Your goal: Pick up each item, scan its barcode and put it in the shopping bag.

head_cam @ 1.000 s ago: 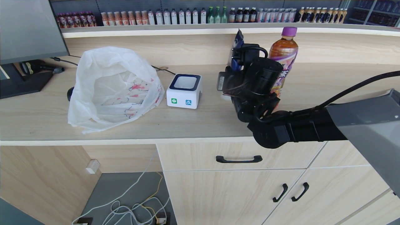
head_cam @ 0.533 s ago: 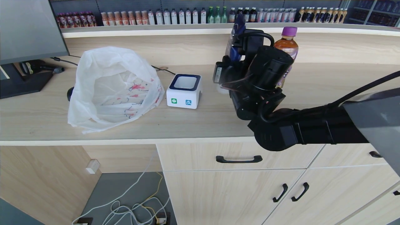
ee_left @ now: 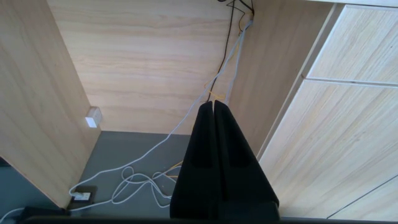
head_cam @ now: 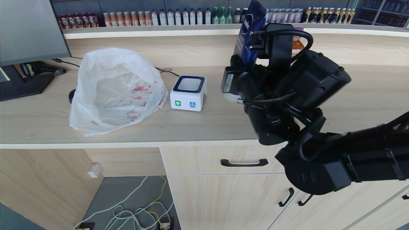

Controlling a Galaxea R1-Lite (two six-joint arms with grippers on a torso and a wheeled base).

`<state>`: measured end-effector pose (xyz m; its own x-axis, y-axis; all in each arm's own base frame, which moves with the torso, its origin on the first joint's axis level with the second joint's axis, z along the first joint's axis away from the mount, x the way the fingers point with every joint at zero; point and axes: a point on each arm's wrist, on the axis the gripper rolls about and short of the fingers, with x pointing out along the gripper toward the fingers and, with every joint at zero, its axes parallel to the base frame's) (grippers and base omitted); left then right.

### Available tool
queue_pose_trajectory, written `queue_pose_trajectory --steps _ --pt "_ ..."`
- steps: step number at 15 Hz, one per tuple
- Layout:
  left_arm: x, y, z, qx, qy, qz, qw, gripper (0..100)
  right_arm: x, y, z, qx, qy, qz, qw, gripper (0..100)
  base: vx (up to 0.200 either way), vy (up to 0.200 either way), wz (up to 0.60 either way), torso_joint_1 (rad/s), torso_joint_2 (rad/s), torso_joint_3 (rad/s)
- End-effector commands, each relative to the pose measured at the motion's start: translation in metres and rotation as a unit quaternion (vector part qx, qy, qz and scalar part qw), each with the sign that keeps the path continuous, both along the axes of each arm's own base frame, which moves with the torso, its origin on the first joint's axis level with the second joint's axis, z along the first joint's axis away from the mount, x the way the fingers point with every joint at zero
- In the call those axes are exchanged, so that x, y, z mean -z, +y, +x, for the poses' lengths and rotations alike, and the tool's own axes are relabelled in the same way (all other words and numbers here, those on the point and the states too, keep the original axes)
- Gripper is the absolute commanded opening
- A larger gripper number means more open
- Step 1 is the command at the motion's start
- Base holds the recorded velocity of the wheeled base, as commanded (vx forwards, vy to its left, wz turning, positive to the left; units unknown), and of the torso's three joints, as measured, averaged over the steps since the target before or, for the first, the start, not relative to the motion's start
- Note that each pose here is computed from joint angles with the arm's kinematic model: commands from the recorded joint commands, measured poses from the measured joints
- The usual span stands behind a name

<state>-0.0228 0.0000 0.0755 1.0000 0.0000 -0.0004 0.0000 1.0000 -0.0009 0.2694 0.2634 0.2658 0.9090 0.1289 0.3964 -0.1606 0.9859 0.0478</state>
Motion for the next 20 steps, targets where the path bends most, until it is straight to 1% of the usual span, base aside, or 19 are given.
queue_pose_trajectory --steps 1,4,5,7,8,10,11,13,14,15,16,17,20 --pt "0.000 0.000 0.000 0.000 0.000 0.000 1.0000 0 -0.006 -0.004 -0.020 -0.014 -0.009 0.009 1.000 0 0.000 0.000 0.00 0.000 0.00 0.000" --pt "0.000 0.000 0.000 0.000 0.000 0.000 1.0000 0 0.006 -0.012 -0.037 -0.018 -0.014 -0.005 1.000 0 0.000 0.000 0.00 0.000 0.00 0.000" --pt "0.000 0.000 0.000 0.000 0.000 0.000 1.0000 0 0.018 -0.020 -0.047 -0.021 -0.008 -0.014 1.000 0 0.000 0.000 0.00 0.000 0.00 0.000" --pt "0.000 0.000 0.000 0.000 0.000 0.000 1.0000 0 0.028 -0.030 -0.055 -0.021 -0.004 -0.019 1.000 0 0.000 0.000 0.00 0.000 0.00 0.000" --pt "0.000 0.000 0.000 0.000 0.000 0.000 1.0000 0 0.037 -0.036 -0.066 -0.027 0.000 -0.024 0.999 0 0.000 0.000 0.00 0.000 0.00 0.000" --pt "0.000 0.000 0.000 0.000 0.000 0.000 1.0000 0 0.059 -0.049 -0.088 -0.043 0.023 -0.052 0.997 0 0.000 0.000 0.00 0.000 0.00 0.000" --pt "0.000 0.000 0.000 0.000 0.000 0.000 1.0000 0 0.064 -0.058 -0.097 -0.047 0.032 -0.064 0.996 0 0.000 0.000 0.00 0.000 0.00 0.000" --pt "0.000 0.000 0.000 0.000 0.000 0.000 1.0000 0 0.073 -0.065 -0.111 -0.061 0.045 -0.083 0.994 0 0.000 0.000 0.00 0.000 0.00 0.000" --pt "0.000 0.000 0.000 0.000 0.000 0.000 1.0000 0 0.077 -0.063 -0.117 -0.073 0.049 -0.091 0.992 0 0.000 0.000 0.00 0.000 0.00 0.000" --pt "0.000 0.000 0.000 0.000 0.000 0.000 1.0000 0 0.082 -0.050 -0.129 -0.104 0.051 -0.103 0.988 0 0.000 0.000 0.00 0.000 0.00 0.000" --pt "0.000 0.000 0.000 0.000 0.000 0.000 1.0000 0 0.082 -0.045 -0.132 -0.111 0.049 -0.109 0.987 0 0.000 0.000 0.00 0.000 0.00 0.000" --pt "0.000 0.000 0.000 0.000 0.000 0.000 1.0000 0 0.081 -0.045 -0.132 -0.109 0.045 -0.117 0.986 0 0.000 0.000 0.00 0.000 0.00 0.000" --pt "0.000 0.000 0.000 0.000 0.000 0.000 1.0000 0 0.079 -0.044 -0.132 -0.107 0.039 -0.120 0.986 0 0.000 0.000 0.00 0.000 0.00 0.000"
